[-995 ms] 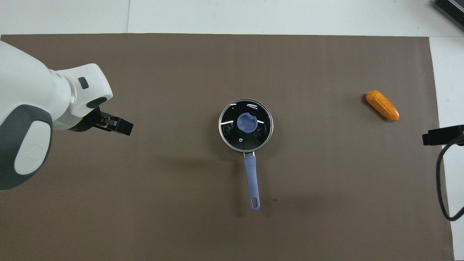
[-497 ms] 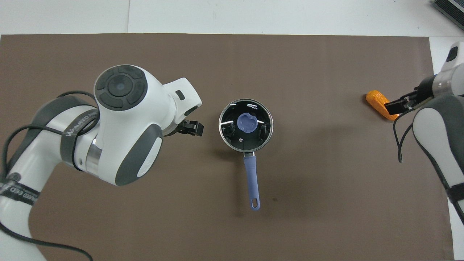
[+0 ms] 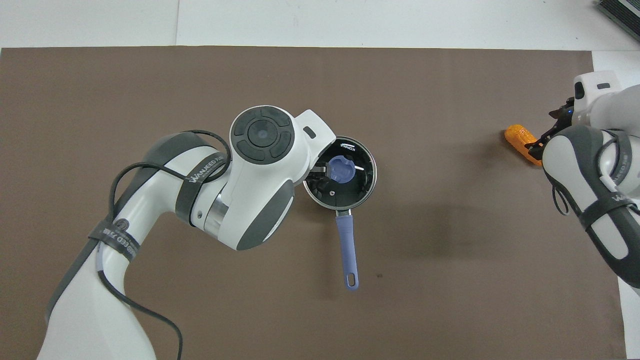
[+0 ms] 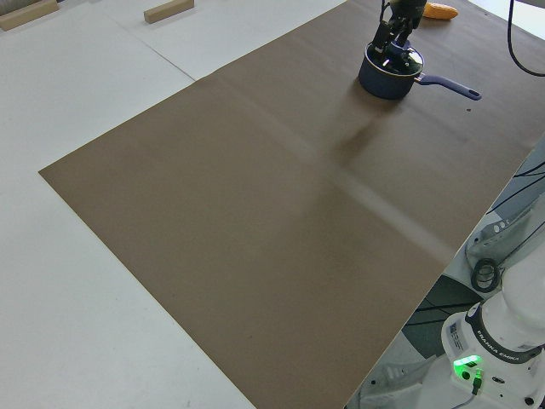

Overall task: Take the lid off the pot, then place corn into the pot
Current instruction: 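Reach the left gripper to the lid knob while the right gripper grasps the corn, then lift the lid with the left gripper while the right gripper carries the corn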

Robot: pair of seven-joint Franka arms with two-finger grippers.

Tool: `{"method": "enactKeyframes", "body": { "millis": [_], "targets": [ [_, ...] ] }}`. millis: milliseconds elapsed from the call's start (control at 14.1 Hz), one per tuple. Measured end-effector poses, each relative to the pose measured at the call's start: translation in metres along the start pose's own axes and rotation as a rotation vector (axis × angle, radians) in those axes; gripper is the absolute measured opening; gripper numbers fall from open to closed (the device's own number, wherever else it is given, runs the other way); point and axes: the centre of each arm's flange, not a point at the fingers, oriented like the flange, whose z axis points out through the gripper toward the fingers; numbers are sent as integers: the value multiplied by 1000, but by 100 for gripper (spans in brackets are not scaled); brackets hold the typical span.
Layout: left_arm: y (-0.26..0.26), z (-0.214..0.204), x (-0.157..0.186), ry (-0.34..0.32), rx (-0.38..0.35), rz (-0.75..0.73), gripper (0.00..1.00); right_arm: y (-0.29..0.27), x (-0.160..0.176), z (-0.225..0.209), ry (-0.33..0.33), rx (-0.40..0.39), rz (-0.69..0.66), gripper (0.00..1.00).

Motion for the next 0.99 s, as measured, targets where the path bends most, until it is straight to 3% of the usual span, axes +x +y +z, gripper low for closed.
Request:
{"method": "enactKeyframes", "body": {
  "millis": [213, 355, 995],
  "targets": [
    [32, 0, 11, 28, -22, -57, 100, 5, -18, 32, 3, 36, -18, 100],
    [47, 6, 15, 34, -28, -73, 100, 5, -14, 43, 9, 19, -23, 100],
    [79, 40, 15, 42, 12, -71, 100, 0, -9, 61, 31, 43, 6, 96]
  ]
}}
